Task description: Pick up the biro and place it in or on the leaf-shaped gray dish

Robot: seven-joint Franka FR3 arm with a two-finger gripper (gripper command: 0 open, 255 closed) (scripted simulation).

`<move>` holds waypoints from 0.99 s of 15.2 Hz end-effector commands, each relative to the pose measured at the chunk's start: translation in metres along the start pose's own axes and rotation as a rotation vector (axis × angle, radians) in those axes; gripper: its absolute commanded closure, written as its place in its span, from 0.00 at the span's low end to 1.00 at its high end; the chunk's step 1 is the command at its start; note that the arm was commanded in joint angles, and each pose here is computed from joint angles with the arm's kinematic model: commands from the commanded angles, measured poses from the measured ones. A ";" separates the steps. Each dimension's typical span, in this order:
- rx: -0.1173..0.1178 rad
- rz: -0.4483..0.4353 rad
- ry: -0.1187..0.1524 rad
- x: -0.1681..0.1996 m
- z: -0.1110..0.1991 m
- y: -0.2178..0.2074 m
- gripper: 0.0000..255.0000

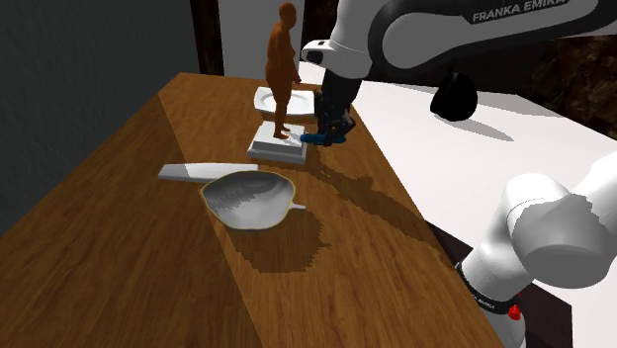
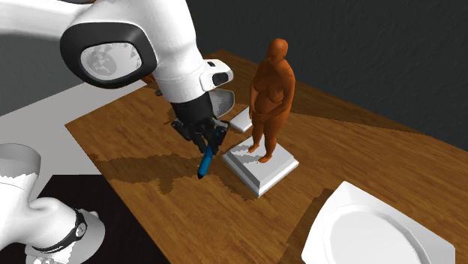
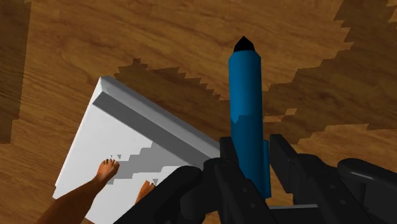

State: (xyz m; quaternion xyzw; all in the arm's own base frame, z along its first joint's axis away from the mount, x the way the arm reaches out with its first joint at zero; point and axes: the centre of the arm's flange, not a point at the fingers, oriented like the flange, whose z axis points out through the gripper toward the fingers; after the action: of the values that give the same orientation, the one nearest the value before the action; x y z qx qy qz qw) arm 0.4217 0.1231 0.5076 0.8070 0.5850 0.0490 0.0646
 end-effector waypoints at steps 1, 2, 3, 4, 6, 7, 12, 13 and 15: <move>0.000 0.000 0.000 0.001 -0.011 0.002 1.00; 0.000 0.000 0.000 0.001 -0.016 0.003 1.00; 0.000 0.000 0.000 0.001 -0.021 0.003 1.00; 0.000 0.000 0.000 0.001 -0.027 0.004 1.00; 0.000 0.000 0.000 0.001 -0.037 0.006 1.00; 0.000 0.000 0.000 0.001 -0.042 0.007 1.00; 0.000 0.000 0.000 0.062 -0.048 -0.019 1.00; 0.000 0.000 0.000 0.074 -0.049 -0.024 1.00; 0.000 0.000 0.000 0.098 -0.052 -0.034 1.00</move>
State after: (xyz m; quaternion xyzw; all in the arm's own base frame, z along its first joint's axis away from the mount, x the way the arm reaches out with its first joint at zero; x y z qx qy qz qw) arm 0.4124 0.2118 0.5518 0.8067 0.5854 0.0485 0.0649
